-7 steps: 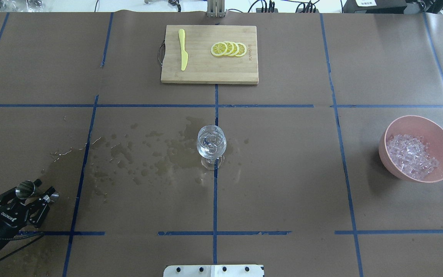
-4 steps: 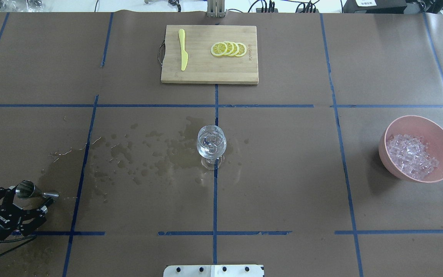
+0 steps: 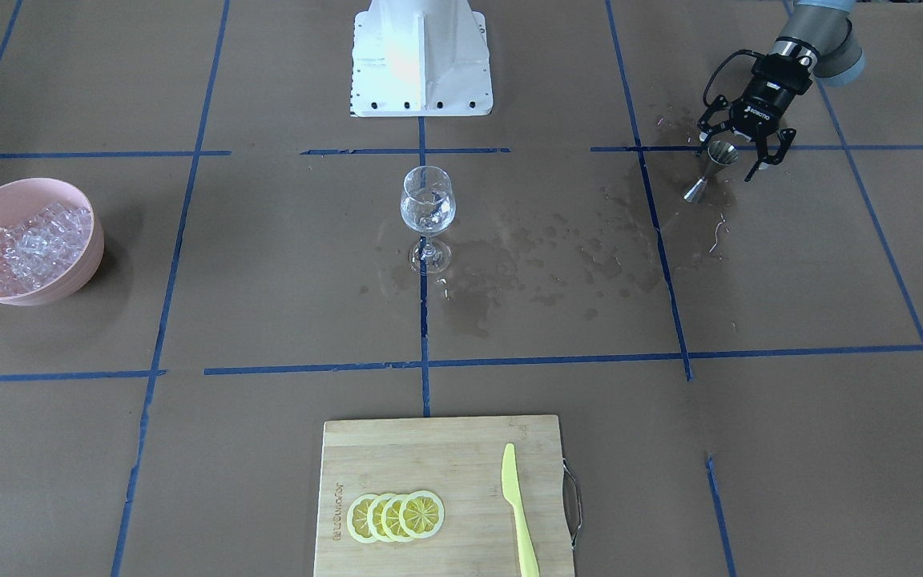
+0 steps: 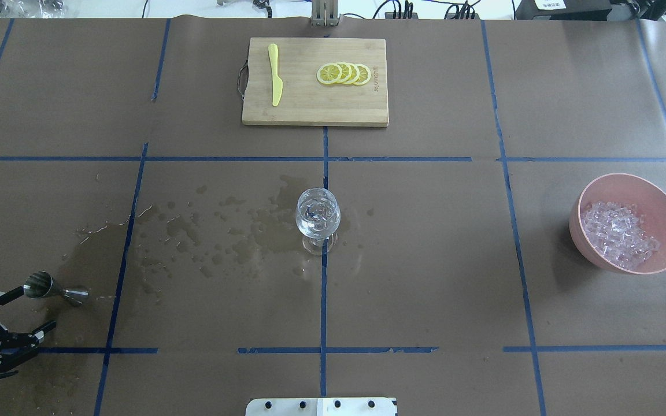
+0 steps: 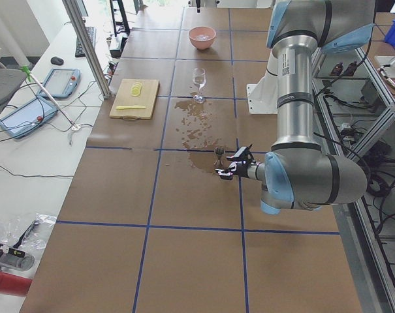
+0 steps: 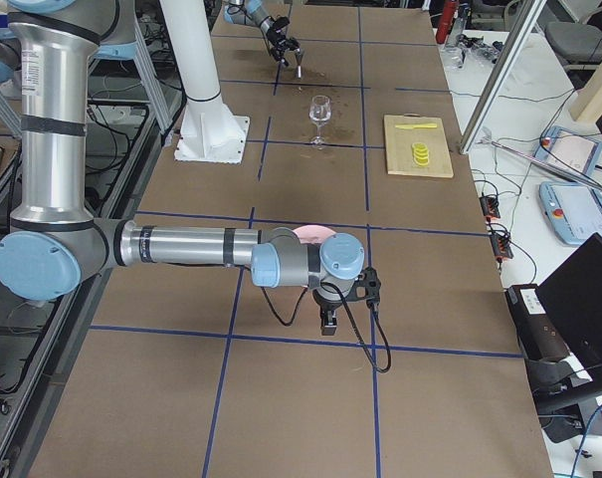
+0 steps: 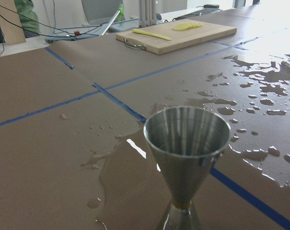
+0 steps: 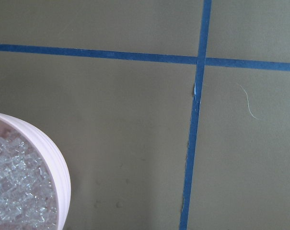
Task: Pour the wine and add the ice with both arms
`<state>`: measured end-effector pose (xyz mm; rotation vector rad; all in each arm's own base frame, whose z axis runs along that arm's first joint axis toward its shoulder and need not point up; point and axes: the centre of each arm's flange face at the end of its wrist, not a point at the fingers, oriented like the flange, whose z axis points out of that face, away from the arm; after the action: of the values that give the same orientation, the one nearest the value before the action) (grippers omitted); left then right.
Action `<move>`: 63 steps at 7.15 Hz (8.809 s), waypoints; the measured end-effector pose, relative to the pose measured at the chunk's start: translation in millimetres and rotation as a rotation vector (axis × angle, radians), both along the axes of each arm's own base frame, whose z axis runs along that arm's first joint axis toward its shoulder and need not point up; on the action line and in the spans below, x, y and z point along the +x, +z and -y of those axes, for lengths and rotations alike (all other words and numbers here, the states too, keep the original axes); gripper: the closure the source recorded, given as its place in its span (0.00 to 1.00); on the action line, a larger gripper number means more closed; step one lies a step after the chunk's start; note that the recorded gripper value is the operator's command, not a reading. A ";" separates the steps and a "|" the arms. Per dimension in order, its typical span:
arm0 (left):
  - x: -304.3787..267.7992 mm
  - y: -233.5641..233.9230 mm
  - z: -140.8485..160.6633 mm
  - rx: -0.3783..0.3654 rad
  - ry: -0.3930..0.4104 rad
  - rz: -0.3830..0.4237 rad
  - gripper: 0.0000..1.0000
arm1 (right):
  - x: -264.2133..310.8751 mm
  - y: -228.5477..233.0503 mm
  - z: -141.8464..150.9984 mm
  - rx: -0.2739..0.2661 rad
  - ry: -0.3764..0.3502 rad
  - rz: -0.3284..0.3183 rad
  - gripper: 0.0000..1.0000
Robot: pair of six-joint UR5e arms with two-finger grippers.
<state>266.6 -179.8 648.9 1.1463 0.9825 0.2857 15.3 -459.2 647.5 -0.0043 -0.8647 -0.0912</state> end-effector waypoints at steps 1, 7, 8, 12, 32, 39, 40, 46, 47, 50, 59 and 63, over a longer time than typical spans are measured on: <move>-25.2 6.3 -0.6 -0.001 0.047 0.051 0.00 | -0.1 -0.9 0.1 0.001 0.000 0.002 0.00; -79.9 11.3 60.4 0.003 -0.026 0.331 0.00 | -1.1 -6.3 -1.4 0.009 -0.001 0.019 0.00; -83.9 12.0 77.8 0.015 -0.049 0.389 0.00 | -1.0 -5.5 -2.6 0.007 -0.001 0.019 0.00; -99.9 14.4 161.0 -0.082 -0.087 0.587 0.00 | -1.0 -6.8 -1.4 0.008 0.001 0.018 0.00; -289.3 -98.4 320.4 -0.892 0.140 0.346 0.00 | -206.8 -81.7 -35.6 0.039 0.079 -0.009 1.00; -288.6 -94.6 317.4 -0.904 0.155 0.328 0.00 | -215.1 -232.7 -31.6 0.074 0.189 0.154 1.00; -288.7 -91.3 315.3 -0.910 0.157 0.327 0.00 | -236.6 -284.5 -18.6 0.030 0.242 0.205 1.00; -285.2 -72.2 294.7 -0.953 0.214 0.269 0.00 | -450.4 -546.2 -49.7 -0.120 0.428 0.240 1.00; -285.2 -71.5 294.4 -0.954 0.215 0.268 0.00 | -471.1 -559.4 -49.4 -0.124 0.438 0.233 1.00; -285.0 -71.2 294.4 -0.957 0.216 0.266 0.00 | -498.2 -565.9 -61.8 -0.114 0.439 0.220 0.01; -319.4 -30.7 298.8 -0.945 0.196 0.298 0.00 | -177.5 -262.9 52.4 0.088 0.130 -0.073 0.00; -334.9 -31.2 286.0 -1.054 0.192 0.289 0.00 | -3.9 -47.8 66.7 0.100 -0.052 -0.142 0.00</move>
<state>-68.3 -465.8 617.7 0.0460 0.8038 0.0494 11.3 -525.9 599.8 0.0600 -0.7170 -0.1806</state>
